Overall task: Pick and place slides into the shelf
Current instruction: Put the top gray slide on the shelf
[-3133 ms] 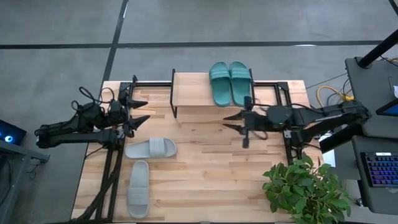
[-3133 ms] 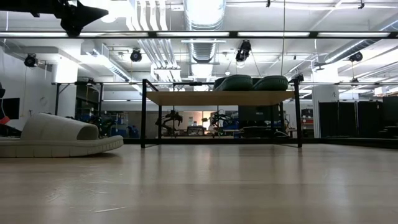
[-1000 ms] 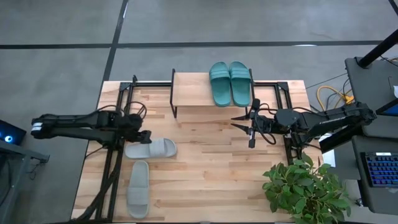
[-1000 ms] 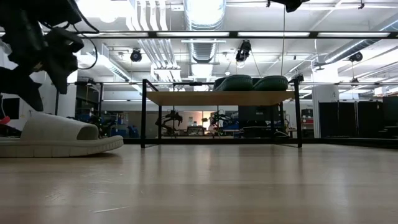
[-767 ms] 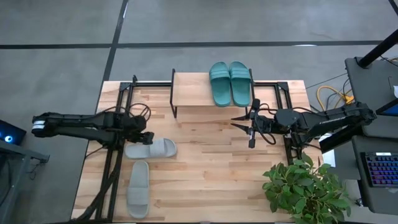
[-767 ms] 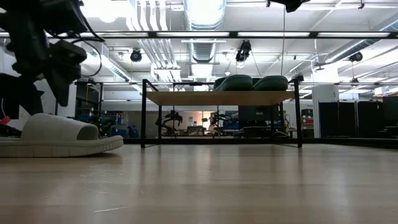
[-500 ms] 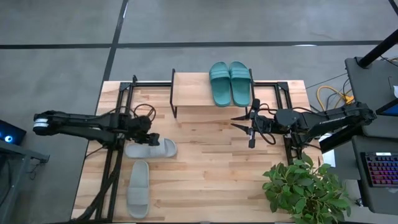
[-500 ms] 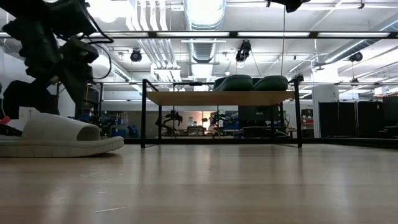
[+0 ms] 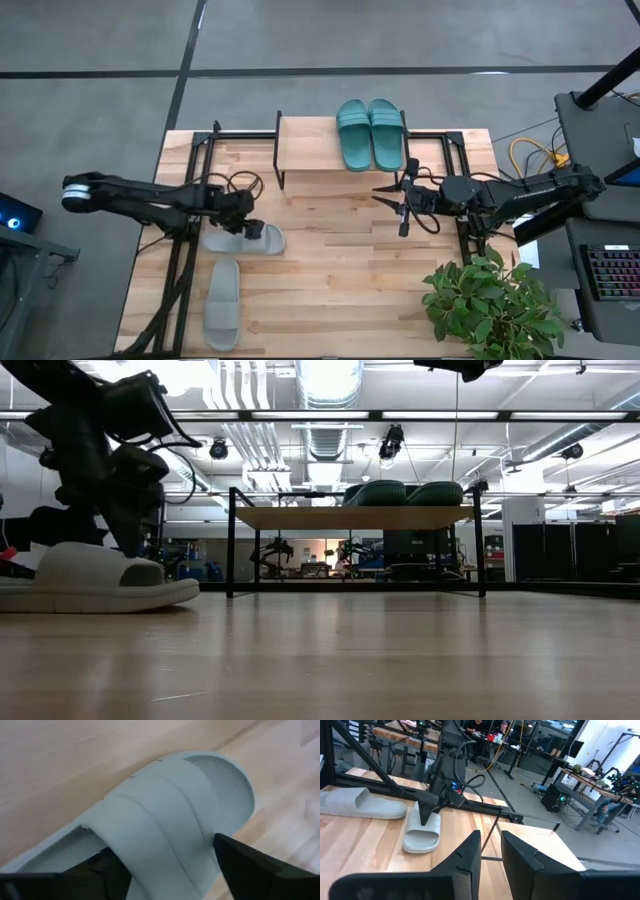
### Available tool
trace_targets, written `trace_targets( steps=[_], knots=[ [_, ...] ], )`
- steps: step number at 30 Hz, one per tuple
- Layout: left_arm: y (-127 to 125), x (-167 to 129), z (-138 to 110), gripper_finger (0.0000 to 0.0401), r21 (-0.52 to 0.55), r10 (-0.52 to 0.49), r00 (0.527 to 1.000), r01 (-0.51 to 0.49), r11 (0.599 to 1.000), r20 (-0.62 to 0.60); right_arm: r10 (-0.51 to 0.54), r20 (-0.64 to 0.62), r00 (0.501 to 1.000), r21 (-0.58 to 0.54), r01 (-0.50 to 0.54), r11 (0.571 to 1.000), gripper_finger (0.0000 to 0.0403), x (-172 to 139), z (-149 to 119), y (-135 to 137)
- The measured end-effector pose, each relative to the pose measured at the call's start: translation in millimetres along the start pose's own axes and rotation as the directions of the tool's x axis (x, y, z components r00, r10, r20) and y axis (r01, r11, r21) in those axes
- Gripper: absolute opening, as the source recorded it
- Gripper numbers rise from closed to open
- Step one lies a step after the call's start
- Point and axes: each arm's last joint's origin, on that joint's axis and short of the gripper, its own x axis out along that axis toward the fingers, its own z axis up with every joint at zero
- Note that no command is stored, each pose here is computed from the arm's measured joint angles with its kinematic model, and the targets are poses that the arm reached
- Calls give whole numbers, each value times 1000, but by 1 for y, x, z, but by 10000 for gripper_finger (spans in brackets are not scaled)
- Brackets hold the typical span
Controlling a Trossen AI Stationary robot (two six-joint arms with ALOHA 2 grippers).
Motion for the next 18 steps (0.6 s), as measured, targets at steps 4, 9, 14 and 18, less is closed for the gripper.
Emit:
trace_targets(
  steps=[4, 9, 14, 18],
  knots=[
    [-5, 4, 1, 177, 60, -54, 998, 56, 997, -41, 0, -1, 1000, 0, 0, 1000, 70, 0, 0, 0],
    [-11, 3, 2, 56, 120, -127, 988, 137, 983, -83, 0, -1, 1000, -1, 0, 1000, 73, 0, 0, 0],
    [-14, -5, 1, 10, 144, -173, 980, 186, 972, -97, 1, -1, 1000, -7, -1, 1000, 68, 0, 0, 0],
    [-20, -17, 0, 3, 158, -241, 966, 253, 954, -93, 2, -1, 1000, -10, -2, 1000, 63, 0, 0, 0]
  ],
)
